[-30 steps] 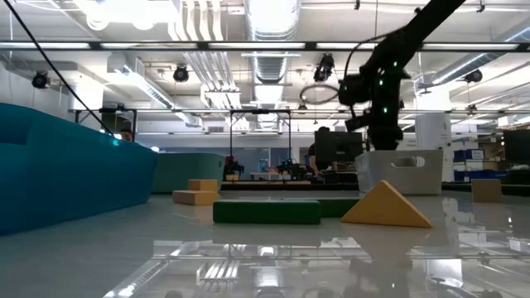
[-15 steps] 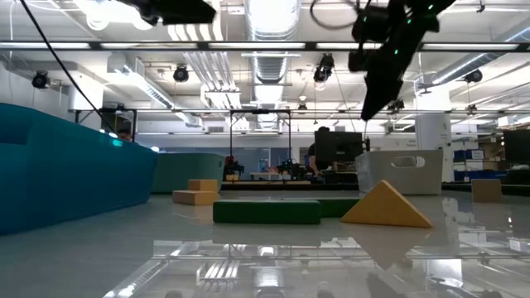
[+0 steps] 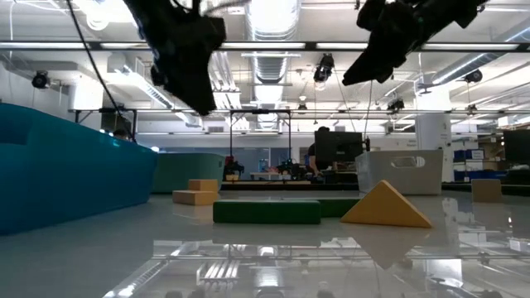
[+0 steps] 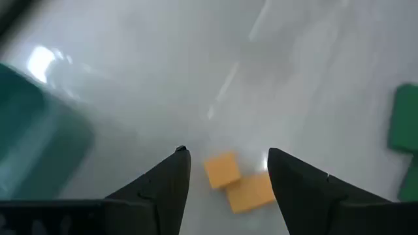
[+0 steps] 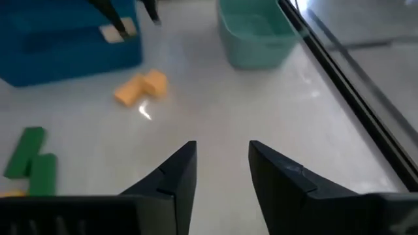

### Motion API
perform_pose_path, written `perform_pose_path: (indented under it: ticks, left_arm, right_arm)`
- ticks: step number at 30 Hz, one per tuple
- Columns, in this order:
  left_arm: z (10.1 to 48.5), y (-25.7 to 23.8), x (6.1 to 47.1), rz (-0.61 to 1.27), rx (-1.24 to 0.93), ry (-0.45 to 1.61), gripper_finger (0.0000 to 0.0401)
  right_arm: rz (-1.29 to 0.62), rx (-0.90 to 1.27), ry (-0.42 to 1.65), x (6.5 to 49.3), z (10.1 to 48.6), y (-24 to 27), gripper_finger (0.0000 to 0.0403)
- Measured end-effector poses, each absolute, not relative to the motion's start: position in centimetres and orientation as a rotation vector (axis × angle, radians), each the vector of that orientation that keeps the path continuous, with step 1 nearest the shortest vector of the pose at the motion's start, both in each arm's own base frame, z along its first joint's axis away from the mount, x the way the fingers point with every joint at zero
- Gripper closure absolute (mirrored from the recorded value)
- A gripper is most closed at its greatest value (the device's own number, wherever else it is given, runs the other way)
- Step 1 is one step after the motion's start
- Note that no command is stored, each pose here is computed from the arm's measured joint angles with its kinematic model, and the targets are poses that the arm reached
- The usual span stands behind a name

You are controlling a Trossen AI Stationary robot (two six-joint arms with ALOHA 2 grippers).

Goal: Sort & place blocks by color
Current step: Put the yellow block into the green bin

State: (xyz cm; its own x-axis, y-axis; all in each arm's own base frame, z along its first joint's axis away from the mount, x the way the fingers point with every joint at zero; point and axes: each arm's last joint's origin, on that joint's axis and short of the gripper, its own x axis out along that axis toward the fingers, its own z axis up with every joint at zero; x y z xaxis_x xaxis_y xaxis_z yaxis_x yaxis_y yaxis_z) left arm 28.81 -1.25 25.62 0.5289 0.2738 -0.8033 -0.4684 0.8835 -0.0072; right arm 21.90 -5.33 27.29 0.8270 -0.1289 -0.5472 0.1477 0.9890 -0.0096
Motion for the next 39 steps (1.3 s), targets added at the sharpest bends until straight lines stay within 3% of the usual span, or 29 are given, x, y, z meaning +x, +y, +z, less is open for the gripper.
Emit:
perform_pose_path:
  ticks: [12, 39]
  left_arm:
    - [21.2, 0.0, 33.5, 0.49, -0.297, 1.245, 0.0212]
    - [19.7, 0.9, 34.0, 0.545, -0.434, 1.176, 0.0212]
  right_arm:
    - [-0.079, 0.011, 0.436, 21.4, 24.8, -3.0, 0.0281]
    - [-0.082, -0.023, 0.435, 21.4, 24.7, -2.9, 0.0281]
